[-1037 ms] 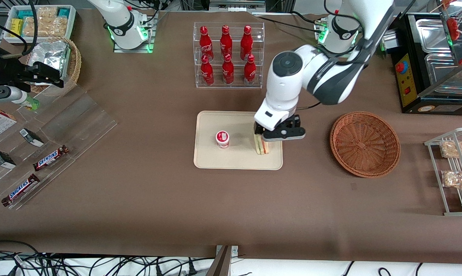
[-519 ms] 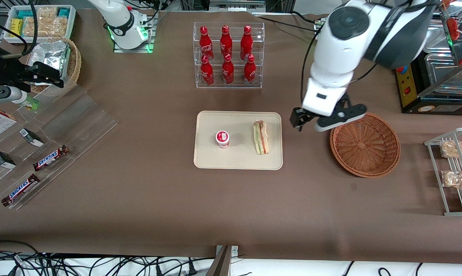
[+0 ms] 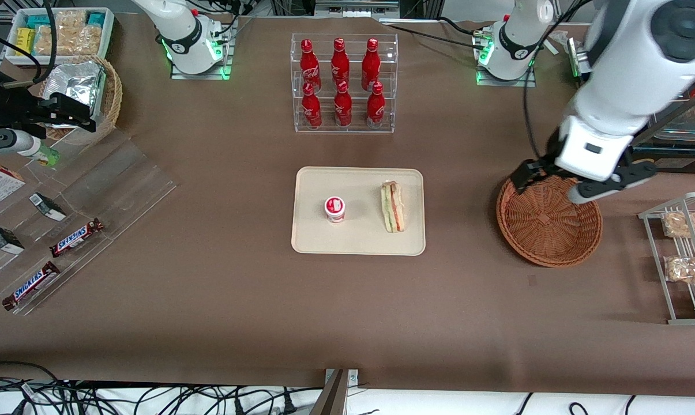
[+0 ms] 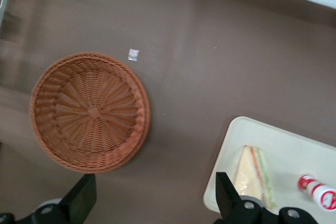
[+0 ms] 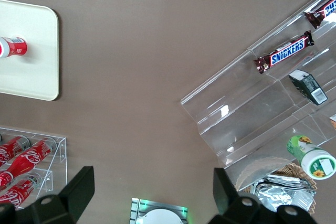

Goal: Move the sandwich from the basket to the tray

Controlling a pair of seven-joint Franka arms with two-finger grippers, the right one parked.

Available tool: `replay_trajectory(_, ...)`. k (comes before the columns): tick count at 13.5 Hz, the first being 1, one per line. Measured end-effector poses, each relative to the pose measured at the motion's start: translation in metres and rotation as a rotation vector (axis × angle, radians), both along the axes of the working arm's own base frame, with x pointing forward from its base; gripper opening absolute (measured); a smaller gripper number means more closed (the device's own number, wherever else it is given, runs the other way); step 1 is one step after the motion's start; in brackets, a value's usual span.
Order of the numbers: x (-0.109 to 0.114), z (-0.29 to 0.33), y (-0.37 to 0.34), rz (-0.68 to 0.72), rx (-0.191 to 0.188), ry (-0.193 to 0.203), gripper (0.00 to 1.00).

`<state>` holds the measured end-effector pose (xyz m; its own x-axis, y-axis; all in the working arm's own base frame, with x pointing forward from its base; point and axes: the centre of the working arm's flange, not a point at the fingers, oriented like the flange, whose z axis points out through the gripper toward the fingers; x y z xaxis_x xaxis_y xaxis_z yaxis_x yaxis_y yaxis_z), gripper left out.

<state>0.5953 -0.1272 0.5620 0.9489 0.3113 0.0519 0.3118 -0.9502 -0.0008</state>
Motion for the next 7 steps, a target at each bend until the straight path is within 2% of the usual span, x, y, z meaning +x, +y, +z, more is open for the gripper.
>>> replay_trajectory(3, -0.002, 0.015, 0.063, -0.086, -0.026, 0.027, 1.00)
replay_trajectory(7, -0.013, 0.032, 0.108, -0.244, -0.044, 0.031, 1.00)
